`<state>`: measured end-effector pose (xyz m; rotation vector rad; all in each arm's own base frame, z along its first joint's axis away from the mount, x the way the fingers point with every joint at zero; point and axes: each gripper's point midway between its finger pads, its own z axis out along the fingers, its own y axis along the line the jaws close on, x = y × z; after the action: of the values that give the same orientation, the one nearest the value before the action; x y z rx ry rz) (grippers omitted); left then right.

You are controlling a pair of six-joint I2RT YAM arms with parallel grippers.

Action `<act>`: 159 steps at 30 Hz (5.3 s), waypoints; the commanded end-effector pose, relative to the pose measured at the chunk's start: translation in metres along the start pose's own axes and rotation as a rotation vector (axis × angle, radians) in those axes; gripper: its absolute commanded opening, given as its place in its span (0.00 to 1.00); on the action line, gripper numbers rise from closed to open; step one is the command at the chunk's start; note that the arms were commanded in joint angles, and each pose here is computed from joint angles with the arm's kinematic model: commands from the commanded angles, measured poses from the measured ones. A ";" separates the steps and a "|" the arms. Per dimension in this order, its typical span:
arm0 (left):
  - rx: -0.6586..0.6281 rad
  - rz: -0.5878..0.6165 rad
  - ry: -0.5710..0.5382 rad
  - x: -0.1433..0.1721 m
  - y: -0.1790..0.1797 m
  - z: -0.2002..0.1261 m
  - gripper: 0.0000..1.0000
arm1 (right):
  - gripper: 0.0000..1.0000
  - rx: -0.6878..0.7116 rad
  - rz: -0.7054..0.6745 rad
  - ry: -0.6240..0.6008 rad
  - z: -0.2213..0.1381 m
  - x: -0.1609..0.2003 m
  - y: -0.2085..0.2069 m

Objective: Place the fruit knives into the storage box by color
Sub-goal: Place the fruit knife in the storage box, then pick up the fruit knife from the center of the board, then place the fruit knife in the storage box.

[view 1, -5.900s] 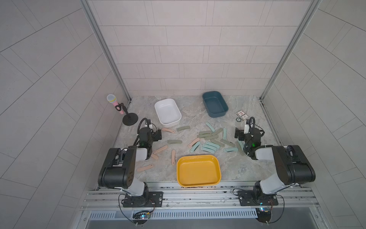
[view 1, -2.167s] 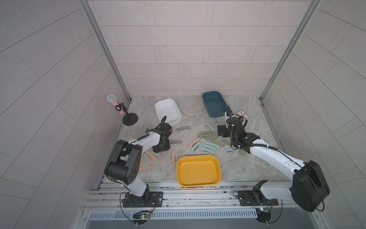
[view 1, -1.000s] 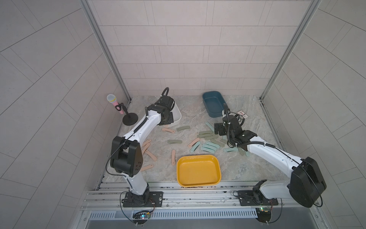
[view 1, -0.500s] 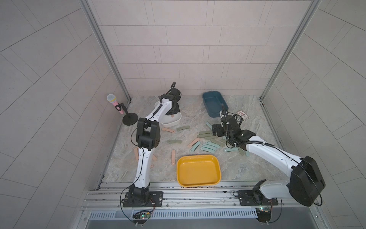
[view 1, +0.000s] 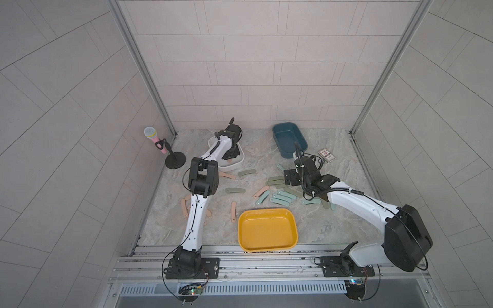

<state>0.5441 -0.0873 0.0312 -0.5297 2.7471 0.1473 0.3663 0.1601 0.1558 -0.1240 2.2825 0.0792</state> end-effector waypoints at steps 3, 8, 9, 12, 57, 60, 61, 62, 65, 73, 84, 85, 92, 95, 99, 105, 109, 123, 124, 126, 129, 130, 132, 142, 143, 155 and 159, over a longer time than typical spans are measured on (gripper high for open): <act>-0.002 -0.060 -0.063 -0.021 0.003 0.006 0.00 | 1.00 0.000 0.001 0.002 0.004 -0.004 0.004; 0.018 -0.061 -0.062 -0.026 0.000 0.014 0.20 | 1.00 -0.019 -0.007 0.015 0.006 -0.003 0.008; 0.025 -0.058 -0.066 -0.027 -0.001 0.013 0.28 | 1.00 -0.027 -0.007 0.017 0.005 -0.004 0.010; 0.045 -0.045 -0.089 -0.035 -0.004 0.001 0.42 | 1.00 -0.040 -0.010 0.029 0.003 -0.003 0.012; 0.227 -0.147 0.209 0.171 0.159 -0.120 1.00 | 0.53 -0.512 -0.597 0.262 0.029 0.060 0.224; 0.241 -0.172 0.215 0.169 0.160 -0.119 1.00 | 0.53 -0.520 -0.626 0.271 0.041 0.061 0.237; 0.248 -0.179 0.213 0.169 0.158 -0.119 1.00 | 0.53 -0.518 -0.633 0.281 0.045 0.064 0.240; 0.257 -0.188 0.213 0.169 0.157 -0.118 1.00 | 0.53 -0.513 -0.646 0.293 0.050 0.068 0.242; 0.272 -0.192 0.216 0.171 0.155 -0.118 1.00 | 0.54 -0.477 -0.677 0.305 0.063 0.071 0.241; 0.263 -0.187 0.221 0.174 0.157 -0.115 1.00 | 0.57 -0.555 -0.711 0.361 0.073 0.081 0.262; 0.256 -0.180 0.227 0.178 0.158 -0.114 1.00 | 0.55 -0.532 -0.760 0.431 0.099 0.104 0.268; 0.258 -0.180 0.228 0.178 0.158 -0.113 1.00 | 0.54 -0.517 -0.767 0.446 0.103 0.109 0.265; 0.262 -0.180 0.226 0.177 0.157 -0.113 1.00 | 0.29 -0.458 -0.767 0.494 0.111 0.118 0.255; 0.260 -0.175 0.223 0.177 0.158 -0.114 1.00 | 0.24 -0.448 -0.751 0.504 0.108 0.117 0.253; 0.252 -0.171 0.216 0.178 0.161 -0.116 1.00 | 0.22 -0.443 -0.721 0.501 0.098 0.107 0.252; 0.267 -0.170 0.214 0.182 0.160 -0.118 1.00 | 0.19 -0.425 -0.674 0.414 0.072 0.066 0.252; 0.276 -0.169 0.208 0.185 0.160 -0.121 1.00 | 0.19 -0.427 -0.644 0.365 0.053 0.043 0.250; 0.316 -0.103 0.167 0.197 0.152 -0.144 1.00 | 0.18 -0.360 -0.543 0.309 -0.045 0.028 0.189; 0.317 -0.093 0.170 0.201 0.150 -0.145 1.00 | 0.18 -0.352 -0.537 0.313 -0.053 0.033 0.183; 0.318 -0.075 0.173 0.208 0.146 -0.145 1.00 | 0.18 -0.331 -0.526 0.324 -0.072 0.049 0.169; 0.320 -0.049 0.170 0.218 0.141 -0.146 1.00 | 0.18 -0.317 -0.513 0.342 -0.097 0.077 0.156; 0.316 -0.035 0.161 0.219 0.138 -0.147 1.00 | 0.18 -0.309 -0.510 0.353 -0.103 0.090 0.152; 0.322 -0.029 0.158 0.222 0.134 -0.149 1.00 | 0.18 -0.298 -0.497 0.374 -0.111 0.113 0.144; 0.331 -0.007 0.177 0.234 0.124 -0.145 1.00 | 0.19 -0.282 -0.451 0.446 -0.098 0.192 0.138; 0.331 -0.005 0.176 0.234 0.124 -0.145 1.00 | 0.19 -0.274 -0.455 0.447 -0.093 0.195 0.138; 0.332 0.020 0.173 0.226 0.119 -0.144 1.00 | 0.26 -0.256 -0.469 0.454 -0.068 0.211 0.143; 0.337 0.041 0.159 0.219 0.116 -0.149 1.00 | 0.37 -0.289 -0.467 0.466 -0.073 0.210 0.149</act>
<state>0.2545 -0.0781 0.0881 -0.4520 2.8721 -0.3694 0.1566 0.2859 0.0457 -0.9184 2.6211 0.1346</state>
